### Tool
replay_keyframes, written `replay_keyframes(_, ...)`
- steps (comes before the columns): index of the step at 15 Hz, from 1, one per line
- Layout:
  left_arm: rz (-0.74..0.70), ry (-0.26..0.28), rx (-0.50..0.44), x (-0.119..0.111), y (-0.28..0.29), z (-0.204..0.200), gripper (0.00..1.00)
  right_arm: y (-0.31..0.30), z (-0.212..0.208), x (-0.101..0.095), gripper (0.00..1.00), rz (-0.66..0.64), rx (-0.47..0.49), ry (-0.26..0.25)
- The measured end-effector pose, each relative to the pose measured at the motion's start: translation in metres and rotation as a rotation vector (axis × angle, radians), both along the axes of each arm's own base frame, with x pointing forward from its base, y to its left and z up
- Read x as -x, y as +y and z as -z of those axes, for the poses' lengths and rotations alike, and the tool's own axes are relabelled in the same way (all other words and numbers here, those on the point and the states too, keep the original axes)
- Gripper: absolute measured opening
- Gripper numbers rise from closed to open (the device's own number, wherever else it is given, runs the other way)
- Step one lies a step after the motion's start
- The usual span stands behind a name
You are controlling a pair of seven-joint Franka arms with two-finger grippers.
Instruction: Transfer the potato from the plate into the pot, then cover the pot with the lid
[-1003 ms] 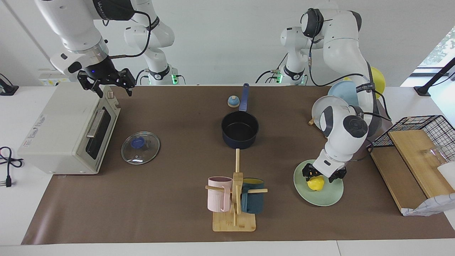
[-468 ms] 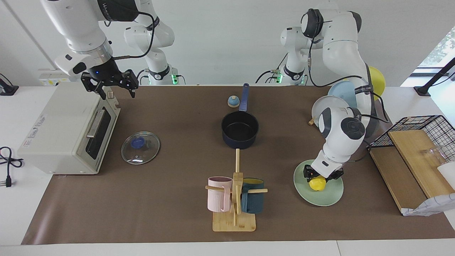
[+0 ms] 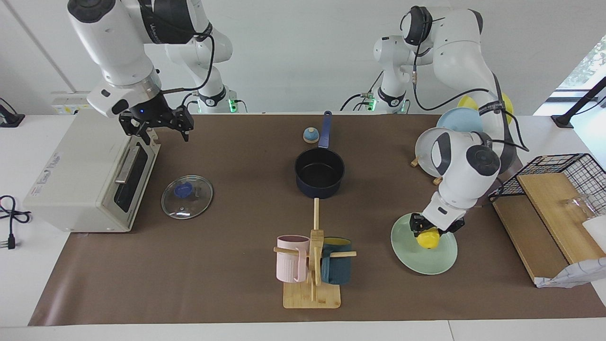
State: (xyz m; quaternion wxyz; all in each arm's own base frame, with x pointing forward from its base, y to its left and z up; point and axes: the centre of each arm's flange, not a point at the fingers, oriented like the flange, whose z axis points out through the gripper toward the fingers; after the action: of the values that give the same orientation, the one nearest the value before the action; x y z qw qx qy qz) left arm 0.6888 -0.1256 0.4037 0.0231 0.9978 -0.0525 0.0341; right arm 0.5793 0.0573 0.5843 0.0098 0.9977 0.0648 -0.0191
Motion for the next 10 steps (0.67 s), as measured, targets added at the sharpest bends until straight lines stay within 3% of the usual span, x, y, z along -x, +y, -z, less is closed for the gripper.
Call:
replay_keyframes(3,-0.117,0.029,0.027,0.043,-0.032,-0.085,0.65,0.024,0.026,-0.011,1.00,-0.039,-0.001,0.001)
replay_keyframes(5,-0.160,0.040,0.031,0.083,-0.083,-0.114,0.65,0.022,0.042,-0.015,1.00,-0.036,-0.001,-0.002)
replay_keyframes(8,-0.156,0.082,0.021,0.150,-0.159,-0.109,0.65,0.004,0.073,-0.018,1.00,-0.034,-0.003,-0.011)
replay_keyframes(10,-0.133,0.075,0.027,0.183,-0.197,-0.092,0.65,-0.009,0.102,-0.018,1.00,-0.056,-0.005,-0.025)
